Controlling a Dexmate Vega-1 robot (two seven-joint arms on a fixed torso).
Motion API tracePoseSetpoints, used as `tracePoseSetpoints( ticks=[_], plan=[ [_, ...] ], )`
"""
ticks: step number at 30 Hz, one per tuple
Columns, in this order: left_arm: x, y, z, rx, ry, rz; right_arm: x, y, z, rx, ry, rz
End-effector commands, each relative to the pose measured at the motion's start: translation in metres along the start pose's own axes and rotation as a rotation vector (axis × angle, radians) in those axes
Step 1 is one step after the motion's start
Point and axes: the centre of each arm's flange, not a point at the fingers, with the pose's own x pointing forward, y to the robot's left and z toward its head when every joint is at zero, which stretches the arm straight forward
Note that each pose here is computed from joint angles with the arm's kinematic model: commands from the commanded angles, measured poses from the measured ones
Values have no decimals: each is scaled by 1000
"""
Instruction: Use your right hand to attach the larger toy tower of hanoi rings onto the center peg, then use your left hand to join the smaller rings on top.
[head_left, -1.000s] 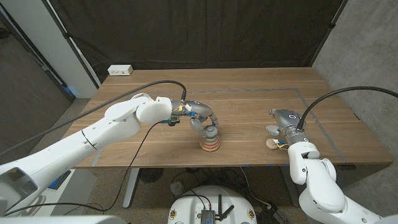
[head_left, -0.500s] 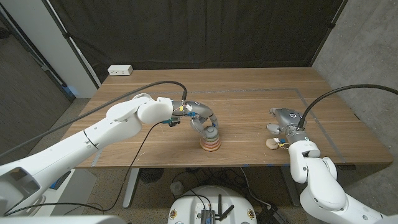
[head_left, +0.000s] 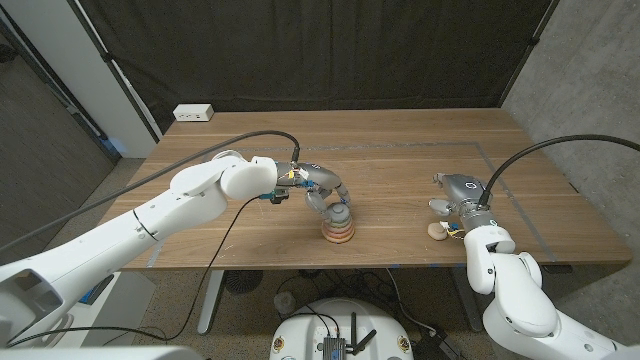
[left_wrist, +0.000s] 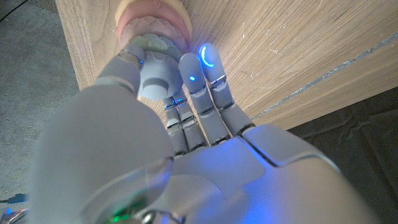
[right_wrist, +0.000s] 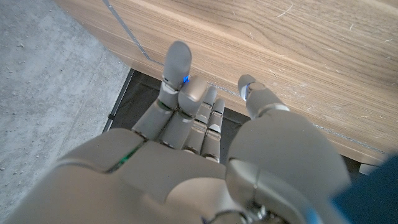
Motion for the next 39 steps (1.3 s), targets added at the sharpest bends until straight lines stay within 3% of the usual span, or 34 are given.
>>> tracePoseSetpoints(
  ticks=[1, 13, 25, 39],
  plan=[
    [2, 0, 1, 11, -3, -23, -1, 1, -1, 4, 5, 1],
    [-1, 2, 2, 26, -1, -51, -4, 1, -2, 2, 6, -1],
    [-10, 2, -3, 0, 40, -33, -5, -1, -4, 24, 4, 6],
    [-34, -2, -11, -57, 122, 8, -3, 0, -6, 43, -15, 5]
  ],
)
